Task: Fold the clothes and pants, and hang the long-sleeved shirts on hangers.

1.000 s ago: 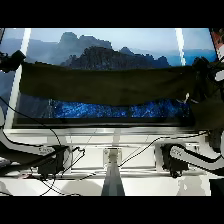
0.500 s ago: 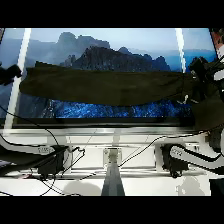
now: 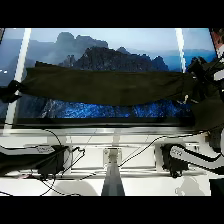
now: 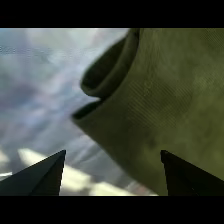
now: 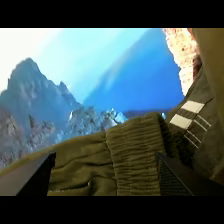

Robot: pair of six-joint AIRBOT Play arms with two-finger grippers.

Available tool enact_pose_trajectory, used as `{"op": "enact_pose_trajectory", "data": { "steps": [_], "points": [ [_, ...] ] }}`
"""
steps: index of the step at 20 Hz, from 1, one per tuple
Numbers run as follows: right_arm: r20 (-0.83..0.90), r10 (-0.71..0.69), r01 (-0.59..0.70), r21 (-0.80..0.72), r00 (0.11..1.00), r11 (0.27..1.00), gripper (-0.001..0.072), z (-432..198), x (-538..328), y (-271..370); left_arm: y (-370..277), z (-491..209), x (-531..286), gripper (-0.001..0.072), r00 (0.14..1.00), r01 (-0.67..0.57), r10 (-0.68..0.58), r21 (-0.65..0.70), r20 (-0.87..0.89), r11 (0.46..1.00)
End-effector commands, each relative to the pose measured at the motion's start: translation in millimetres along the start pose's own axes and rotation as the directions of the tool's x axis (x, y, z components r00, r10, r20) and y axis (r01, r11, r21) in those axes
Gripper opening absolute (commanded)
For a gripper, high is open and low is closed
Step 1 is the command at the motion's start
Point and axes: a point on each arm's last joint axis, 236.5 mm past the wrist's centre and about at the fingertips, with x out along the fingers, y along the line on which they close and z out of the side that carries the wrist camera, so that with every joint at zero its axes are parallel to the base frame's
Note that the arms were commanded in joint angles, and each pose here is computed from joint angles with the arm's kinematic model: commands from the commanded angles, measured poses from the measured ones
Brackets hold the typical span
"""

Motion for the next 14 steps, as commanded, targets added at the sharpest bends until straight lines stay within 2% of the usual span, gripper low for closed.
{"op": "enact_pose_trajectory", "data": {
  "steps": [1, 3, 6, 7, 8, 9, 10, 12, 14],
  "points": [
    [-0.034, 0.004, -0.006, -0.060, 0.999, 0.998, 0.0686, -6.3, -1.5, 1.8, -3.8, 13.6, 22.7, 0.0706, 0.981, 0.111, -0.074, -0.206, 0.179, 0.972],
    [-0.032, 0.011, -0.014, -0.085, 0.999, 0.996, 0.0685, 0.4, -5.4, 5.7, -6.7, 25.5, 32.8, 0.0703, 0.967, 0.124, -0.060, -0.252, 0.246, 0.960],
    [-0.018, 0.041, -0.043, -0.171, 0.999, 0.984, 0.0685, 15.8, -14.5, 26.9, -24.7, 44.2, 46.6, 0.0691, 0.943, 0.084, -0.020, -0.179, 0.332, 0.980],
    [-0.020, 0.060, -0.062, -0.208, 0.998, 0.976, 0.0684, 18.6, -18.0, 40.0, -30.4, 51.1, 48.6, 0.0648, 0.930, 0.063, 0.000, -0.161, 0.368, 0.985],
    [-0.022, 0.078, -0.081, -0.232, 0.997, 0.969, 0.0684, 20.6, -21.3, 53.4, -36.2, 58.1, 49.1, 0.0444, 0.914, 0.044, 0.018, -0.144, 0.405, 0.989],
    [-0.018, 0.099, -0.100, -0.258, 0.995, 0.961, 0.0681, 23.3, -24.8, 68.9, -41.7, 62.5, 48.8, 0.0153, 0.903, 0.033, 0.026, -0.130, 0.429, 0.991],
    [-0.009, 0.124, -0.121, -0.282, 0.992, 0.952, 0.0621, 26.5, -28.4, 85.4, -48.0, 65.3, 47.2, 0.0013, 0.895, 0.025, 0.026, -0.108, 0.445, 0.994],
    [-0.007, 0.173, -0.166, -0.333, 0.985, 0.928, 0.0386, 25.7, -35.1, 119.1, -63.9, 73.5, 33.1, 0.0015, 0.882, -0.006, -0.001, 0.014, 0.472, 1.000],
    [-0.038, 0.220, -0.217, -0.392, 0.975, 0.894, 0.0266, 15.1, -40.2, 153.3, -88.4, 86.4, -3.7, 0.0015, 0.850, -0.039, -0.053, 0.165, 0.524, 0.986]
  ]
}}
